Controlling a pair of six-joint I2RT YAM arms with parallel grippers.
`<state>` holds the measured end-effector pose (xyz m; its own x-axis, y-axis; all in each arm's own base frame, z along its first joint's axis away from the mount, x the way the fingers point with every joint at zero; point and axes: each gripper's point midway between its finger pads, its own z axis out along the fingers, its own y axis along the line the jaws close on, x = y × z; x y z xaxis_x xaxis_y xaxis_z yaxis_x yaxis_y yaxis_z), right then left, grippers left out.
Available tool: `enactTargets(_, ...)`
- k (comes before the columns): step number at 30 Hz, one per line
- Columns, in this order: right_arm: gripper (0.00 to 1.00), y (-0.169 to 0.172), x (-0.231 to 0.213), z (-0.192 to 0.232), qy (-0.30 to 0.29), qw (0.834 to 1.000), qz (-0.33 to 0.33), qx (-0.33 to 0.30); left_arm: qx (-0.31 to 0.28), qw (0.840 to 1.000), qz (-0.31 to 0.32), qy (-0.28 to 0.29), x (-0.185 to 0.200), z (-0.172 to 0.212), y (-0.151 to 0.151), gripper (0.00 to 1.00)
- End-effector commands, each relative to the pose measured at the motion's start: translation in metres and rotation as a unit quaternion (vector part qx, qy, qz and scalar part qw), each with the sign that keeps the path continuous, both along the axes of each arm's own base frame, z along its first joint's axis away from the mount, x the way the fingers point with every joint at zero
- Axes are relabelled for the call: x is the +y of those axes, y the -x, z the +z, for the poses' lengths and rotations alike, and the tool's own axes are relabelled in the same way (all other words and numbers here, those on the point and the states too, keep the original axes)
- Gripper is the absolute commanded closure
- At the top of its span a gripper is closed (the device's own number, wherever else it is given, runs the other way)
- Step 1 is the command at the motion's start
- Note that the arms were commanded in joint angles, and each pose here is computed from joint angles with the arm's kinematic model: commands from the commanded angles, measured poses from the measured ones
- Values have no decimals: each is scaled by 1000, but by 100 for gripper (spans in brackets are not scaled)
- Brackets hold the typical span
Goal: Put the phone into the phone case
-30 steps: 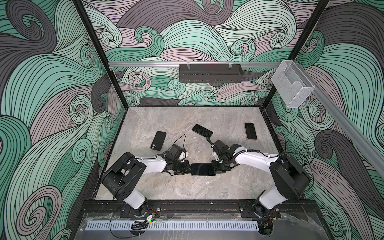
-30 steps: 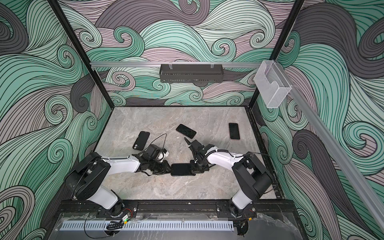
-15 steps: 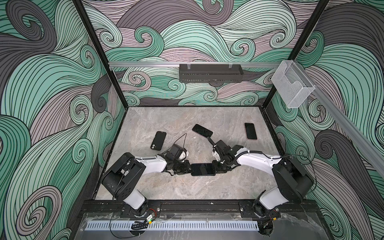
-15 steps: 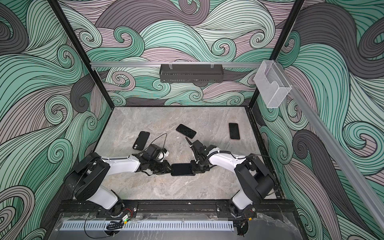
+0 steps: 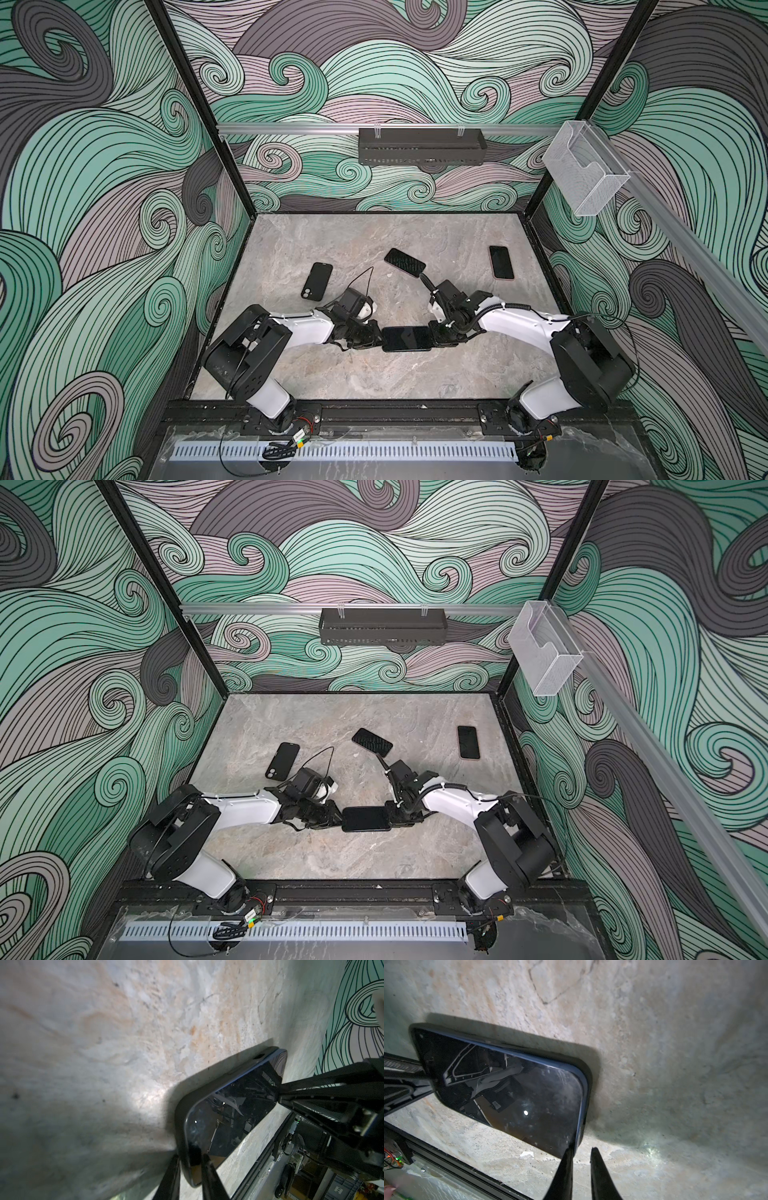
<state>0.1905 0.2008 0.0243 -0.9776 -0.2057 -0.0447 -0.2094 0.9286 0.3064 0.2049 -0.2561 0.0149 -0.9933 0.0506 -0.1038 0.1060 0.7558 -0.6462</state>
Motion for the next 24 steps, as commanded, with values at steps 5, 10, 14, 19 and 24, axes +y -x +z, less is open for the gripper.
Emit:
enactTargets(5,86,8,0,-11,-9,1000,4,23,33,998,6,-62,21,-27,12,77)
enactTargets(10,88,12,1,-21,-7,999,2,37,37,997,5,-62,21,-29,13,79)
enactTargets(14,89,17,2,-32,-11,998,1,54,38,997,4,-60,20,-29,13,79)
enactTargets(19,90,21,4,-48,-16,997,0,70,44,997,-1,-57,19,-33,16,81)
enactTargets(24,91,27,7,-65,-23,996,-4,87,50,997,-4,-52,17,-35,18,81)
